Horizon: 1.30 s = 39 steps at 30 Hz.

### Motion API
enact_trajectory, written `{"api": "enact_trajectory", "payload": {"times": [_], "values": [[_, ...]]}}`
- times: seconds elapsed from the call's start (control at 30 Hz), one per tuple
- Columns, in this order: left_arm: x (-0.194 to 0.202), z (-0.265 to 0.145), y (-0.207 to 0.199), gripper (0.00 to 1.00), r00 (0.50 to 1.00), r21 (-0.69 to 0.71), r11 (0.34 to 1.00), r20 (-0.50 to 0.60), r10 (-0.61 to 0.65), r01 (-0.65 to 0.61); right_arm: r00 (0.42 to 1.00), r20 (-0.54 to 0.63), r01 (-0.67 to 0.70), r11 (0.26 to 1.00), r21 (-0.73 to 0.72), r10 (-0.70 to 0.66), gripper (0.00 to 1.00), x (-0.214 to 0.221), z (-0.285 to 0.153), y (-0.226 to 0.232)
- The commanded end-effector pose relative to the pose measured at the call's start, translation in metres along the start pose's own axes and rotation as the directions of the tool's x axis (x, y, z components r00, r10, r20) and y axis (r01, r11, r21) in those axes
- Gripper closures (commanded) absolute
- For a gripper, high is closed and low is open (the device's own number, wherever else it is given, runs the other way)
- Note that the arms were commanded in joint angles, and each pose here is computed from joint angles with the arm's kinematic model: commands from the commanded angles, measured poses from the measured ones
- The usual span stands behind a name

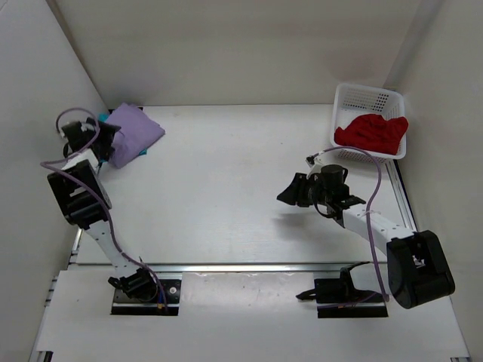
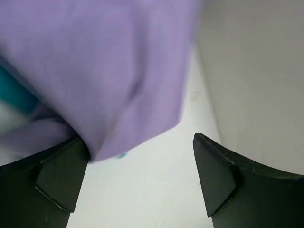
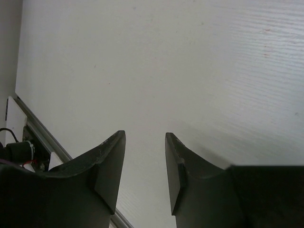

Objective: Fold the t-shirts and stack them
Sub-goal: Put the neatly folded tshirt into the corner of the board with the left arm, then grab crumpled tshirt from bin with the right arm

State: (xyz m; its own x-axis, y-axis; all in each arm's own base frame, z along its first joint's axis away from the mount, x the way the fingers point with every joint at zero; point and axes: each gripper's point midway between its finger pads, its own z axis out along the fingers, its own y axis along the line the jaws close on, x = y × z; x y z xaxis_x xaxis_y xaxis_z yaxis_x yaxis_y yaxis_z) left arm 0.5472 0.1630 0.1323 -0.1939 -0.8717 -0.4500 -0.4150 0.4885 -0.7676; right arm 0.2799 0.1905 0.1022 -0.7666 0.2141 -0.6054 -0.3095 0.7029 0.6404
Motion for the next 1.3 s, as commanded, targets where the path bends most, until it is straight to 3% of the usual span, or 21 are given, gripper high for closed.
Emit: {"api": "enact_trajectory", "payload": {"times": [0.0, 0.17, 0.33, 0.43, 0.47, 0.53, 0.57, 0.63, 0.7, 0.73, 0.8, 0.83, 0.9, 1.0, 1.13, 1.2, 1.27], "values": [[0.014, -0.028, -0.014, 0.01, 0.993, 0.066, 0.991, 0.032, -0.118, 0.116, 0.998, 0.048, 0.054, 0.996, -0.066, -0.050, 0.62, -0.011, -0.001, 0.019], [0.020, -0.060, 0.007, 0.02, 0.989, -0.035, 0.994, 0.108, -0.102, 0.107, 0.997, 0.043, 0.066, 0.995, -0.071, -0.063, 0.54, -0.005, 0.000, 0.026], [0.038, -0.087, 0.010, 0.01, 0.977, -0.018, 0.987, 0.141, -0.158, 0.162, 0.993, 0.058, 0.101, 0.994, -0.041, -0.099, 0.49, -0.008, -0.004, 0.031], [0.045, -0.103, 0.005, 0.01, 0.979, -0.027, 0.994, 0.180, -0.099, 0.106, 0.988, 0.098, 0.120, 0.993, -0.015, -0.118, 0.49, -0.021, -0.013, 0.034], [0.057, -0.103, 0.000, 0.01, 0.987, -0.041, 0.998, 0.154, -0.039, 0.046, 0.986, 0.120, 0.121, 0.993, -0.012, -0.119, 0.58, -0.030, -0.016, 0.036], [0.075, -0.107, -0.038, 0.01, 0.987, -0.004, 0.996, 0.134, 0.086, -0.086, 0.978, 0.161, 0.127, 0.992, 0.022, -0.129, 0.90, -0.048, -0.021, 0.035], [0.104, -0.107, -0.059, 0.01, 0.980, 0.024, 0.983, 0.080, 0.180, -0.182, 0.970, 0.189, 0.140, 0.988, 0.064, -0.149, 0.96, -0.064, -0.022, 0.034], [0.149, -0.114, -0.107, 0.01, 0.946, 0.108, 0.940, 0.039, 0.321, -0.323, 0.960, 0.210, 0.153, 0.976, 0.155, -0.183, 1.00, -0.085, -0.021, 0.025], [0.243, -0.136, -0.154, 0.01, 0.868, 0.261, 0.848, -0.066, 0.493, -0.461, 0.953, 0.220, 0.147, 0.952, 0.269, -0.209, 1.00, -0.110, -0.027, 0.008], [0.260, -0.144, -0.167, 0.02, 0.847, 0.299, 0.821, -0.067, 0.527, -0.487, 0.947, 0.236, 0.143, 0.944, 0.297, -0.218, 1.00, -0.130, -0.029, 0.006], [0.343, -0.179, -0.184, 0.01, 0.733, 0.428, 0.714, -0.157, 0.662, -0.554, 0.945, 0.268, 0.064, 0.909, 0.411, -0.187, 1.00, -0.155, -0.046, -0.029], [0.366, -0.190, -0.184, 0.01, 0.698, 0.467, 0.682, -0.172, 0.695, -0.563, 0.937, 0.291, 0.053, 0.902, 0.429, -0.194, 0.99, -0.171, -0.051, -0.030], [0.422, -0.223, -0.178, 0.01, 0.590, 0.564, 0.590, -0.211, 0.780, -0.578, 0.915, 0.332, -0.009, 0.811, 0.585, -0.229, 0.96, -0.201, -0.080, -0.070], [0.472, -0.256, -0.147, 0.01, 0.491, 0.649, 0.537, -0.277, 0.826, -0.539, 0.901, 0.353, -0.063, 0.729, 0.681, -0.251, 0.95, -0.238, -0.107, -0.105], [0.505, -0.296, -0.102, 0.01, 0.377, 0.723, 0.491, -0.334, 0.864, -0.485, 0.902, 0.358, -0.115, 0.668, 0.736, -0.239, 0.78, -0.269, -0.128, -0.153], [0.506, -0.309, -0.086, 0.01, 0.355, 0.739, 0.489, -0.351, 0.867, -0.463, 0.916, 0.331, -0.118, 0.634, 0.764, -0.228, 0.63, -0.270, -0.129, -0.177], [0.507, -0.322, -0.089, 0.01, 0.371, 0.776, 0.478, -0.336, 0.866, -0.412, 0.932, 0.306, -0.116, 0.637, 0.762, -0.196, 0.58, -0.271, -0.129, -0.193]]}}
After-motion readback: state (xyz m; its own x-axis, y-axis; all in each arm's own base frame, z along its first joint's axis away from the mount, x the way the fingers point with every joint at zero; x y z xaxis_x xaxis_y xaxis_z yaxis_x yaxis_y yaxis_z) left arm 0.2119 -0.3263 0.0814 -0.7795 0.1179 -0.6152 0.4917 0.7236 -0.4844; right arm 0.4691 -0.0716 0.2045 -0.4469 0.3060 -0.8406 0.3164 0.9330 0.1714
